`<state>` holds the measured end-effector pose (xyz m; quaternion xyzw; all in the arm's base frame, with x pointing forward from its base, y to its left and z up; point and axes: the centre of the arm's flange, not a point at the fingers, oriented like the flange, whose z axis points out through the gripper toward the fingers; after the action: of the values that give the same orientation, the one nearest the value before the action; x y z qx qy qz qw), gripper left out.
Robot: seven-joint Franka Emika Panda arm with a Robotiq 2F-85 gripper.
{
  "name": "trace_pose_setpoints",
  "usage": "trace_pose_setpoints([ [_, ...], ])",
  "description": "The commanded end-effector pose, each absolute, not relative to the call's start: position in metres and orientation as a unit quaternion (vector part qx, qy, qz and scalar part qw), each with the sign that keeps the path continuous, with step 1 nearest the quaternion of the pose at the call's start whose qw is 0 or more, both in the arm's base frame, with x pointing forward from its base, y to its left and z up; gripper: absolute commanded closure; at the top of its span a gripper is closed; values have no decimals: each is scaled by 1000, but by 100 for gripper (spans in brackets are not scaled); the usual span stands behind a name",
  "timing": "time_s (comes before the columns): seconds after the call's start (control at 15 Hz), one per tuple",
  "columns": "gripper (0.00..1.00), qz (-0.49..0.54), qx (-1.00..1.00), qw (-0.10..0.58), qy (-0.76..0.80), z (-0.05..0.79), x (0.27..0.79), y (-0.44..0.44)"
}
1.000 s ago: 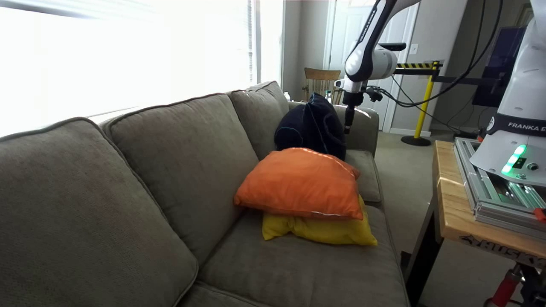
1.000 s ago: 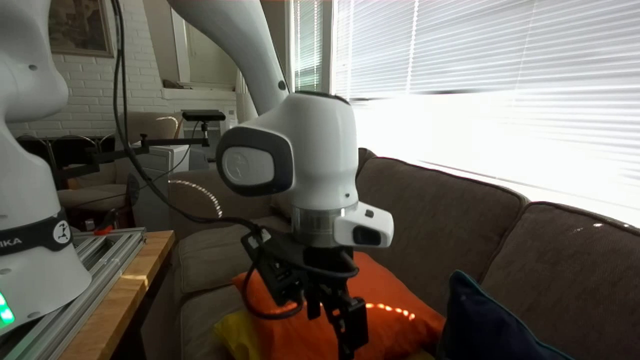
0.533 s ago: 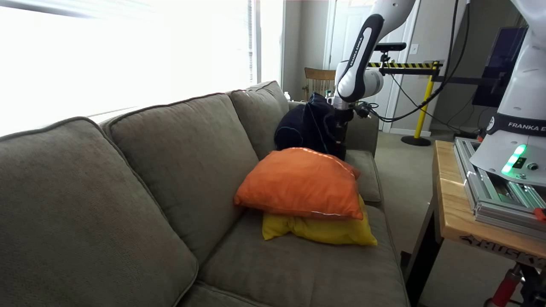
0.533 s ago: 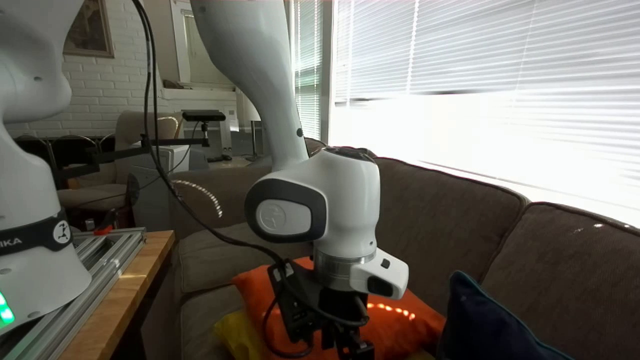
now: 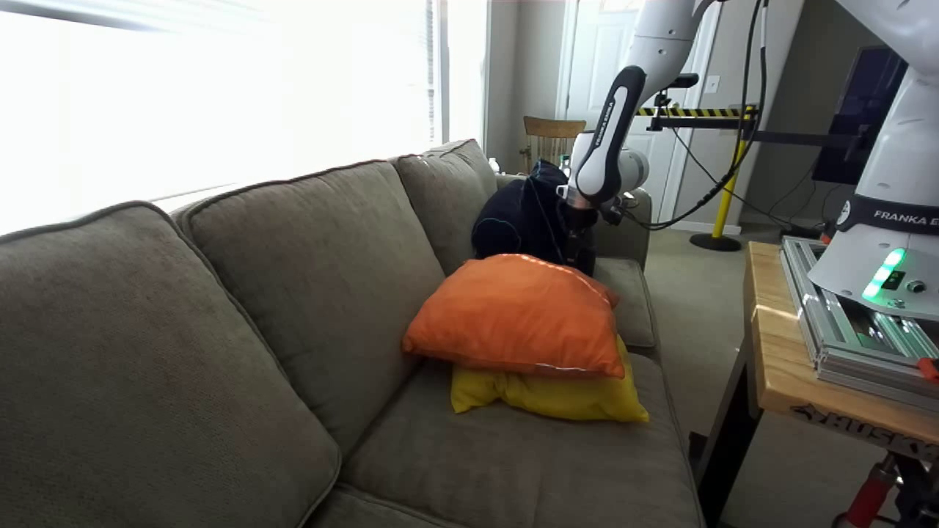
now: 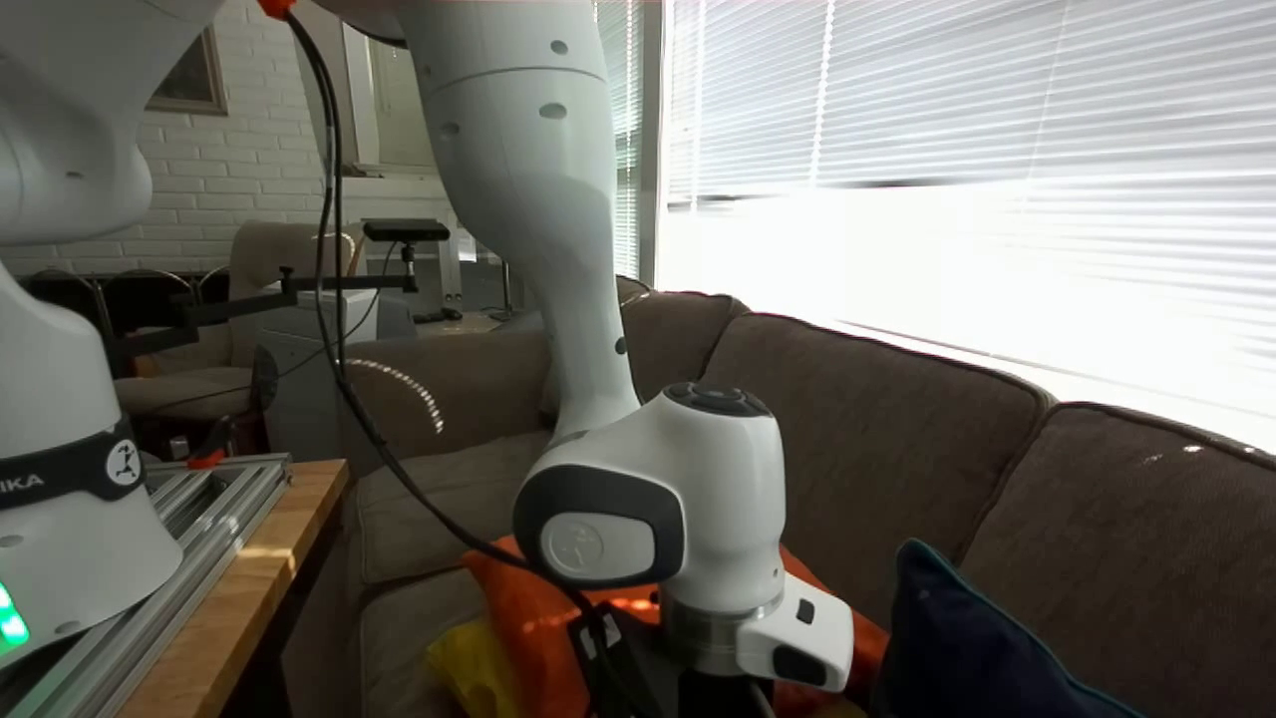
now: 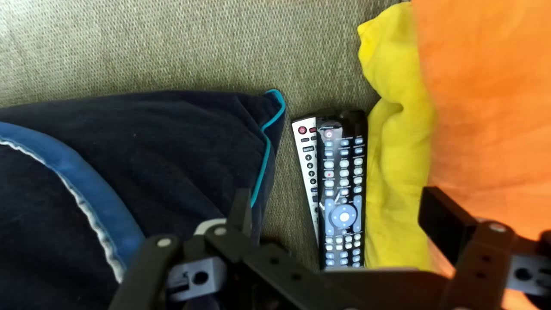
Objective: Put the grey and black remote on the orange pillow
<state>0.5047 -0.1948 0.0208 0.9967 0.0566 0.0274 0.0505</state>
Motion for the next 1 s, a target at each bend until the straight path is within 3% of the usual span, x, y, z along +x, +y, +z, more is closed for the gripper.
trace_pose_setpoints([
  [0.0,0,35,997,36,64,-12,516,-198],
  [0.47,0,28,991,68,110,-49,522,-182],
  [0.53,0,22,994,44,101,-35,512,-183],
  [0.93,0,29,991,57,115,-44,517,-184],
])
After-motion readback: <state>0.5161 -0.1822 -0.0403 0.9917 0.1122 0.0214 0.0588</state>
